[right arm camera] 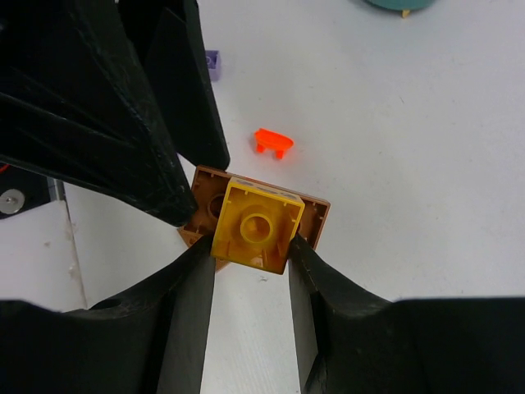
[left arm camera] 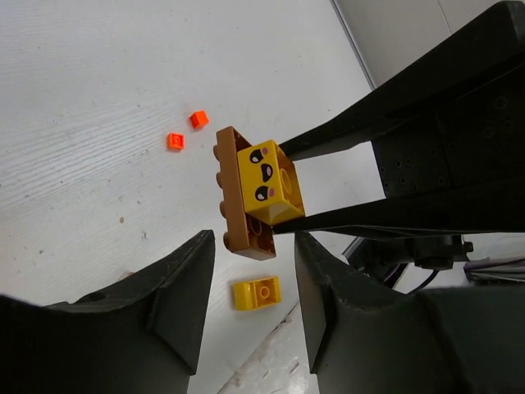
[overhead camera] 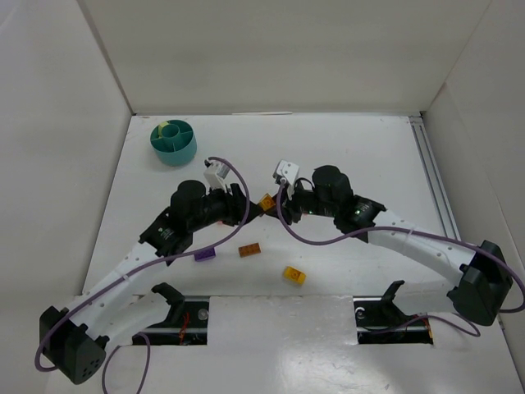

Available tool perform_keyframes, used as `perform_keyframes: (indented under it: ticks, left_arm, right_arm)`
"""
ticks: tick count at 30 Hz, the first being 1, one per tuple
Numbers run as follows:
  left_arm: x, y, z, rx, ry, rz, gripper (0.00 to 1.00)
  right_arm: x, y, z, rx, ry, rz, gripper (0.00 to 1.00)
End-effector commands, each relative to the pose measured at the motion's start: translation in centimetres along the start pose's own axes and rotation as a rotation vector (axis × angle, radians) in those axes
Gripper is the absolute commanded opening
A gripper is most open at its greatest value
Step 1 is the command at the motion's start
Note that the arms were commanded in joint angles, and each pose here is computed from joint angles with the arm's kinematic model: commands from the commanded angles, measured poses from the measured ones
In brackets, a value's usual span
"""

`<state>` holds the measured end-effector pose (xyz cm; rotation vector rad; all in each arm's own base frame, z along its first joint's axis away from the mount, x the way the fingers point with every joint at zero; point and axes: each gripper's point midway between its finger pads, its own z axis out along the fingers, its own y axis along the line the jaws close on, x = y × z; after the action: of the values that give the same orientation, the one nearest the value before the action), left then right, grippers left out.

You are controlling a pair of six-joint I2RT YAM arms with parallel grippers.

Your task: Sort the legos into containers by color

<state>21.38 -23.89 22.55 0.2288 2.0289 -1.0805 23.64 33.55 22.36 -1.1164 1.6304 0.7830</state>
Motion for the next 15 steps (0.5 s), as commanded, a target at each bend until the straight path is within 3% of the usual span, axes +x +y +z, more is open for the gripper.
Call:
perform_keyframes:
  ticks: [1, 3, 5, 11, 15]
  left_arm:
    - [-2.3, -1.3, 0.0, 0.027, -0.066, 0.042, 0.4]
    - [-2.3, -1.3, 0.0, 0.027, -0.066, 0.042, 0.4]
    - [-2.4, -1.3, 0.2, 0.027, -0.067, 0.042, 0.34]
    - [-2.6, -1.4, 0.3, 0.032, -0.075, 0.045, 0.02]
    - [-3.2, 1.0, 0.5, -0.119, -0.101, -0.027, 0.0]
  right_arm:
    - [-4.2, 0.7, -0.5, -0.041, -0.105, -0.014, 0.07]
    - [-4.6, 0.9, -0.6, -0.051, -0.114, -0.018, 0.07]
    - [-5.0, 1.1, -0.8, -0.059, -0.124, -0.021, 0.07]
    - [-5.2, 0.3, -1.3, -0.043, -0.133, 0.016, 0.07]
    - [-4.5, -1.3, -1.7, 0.027, -0.122, 0.038, 0.05]
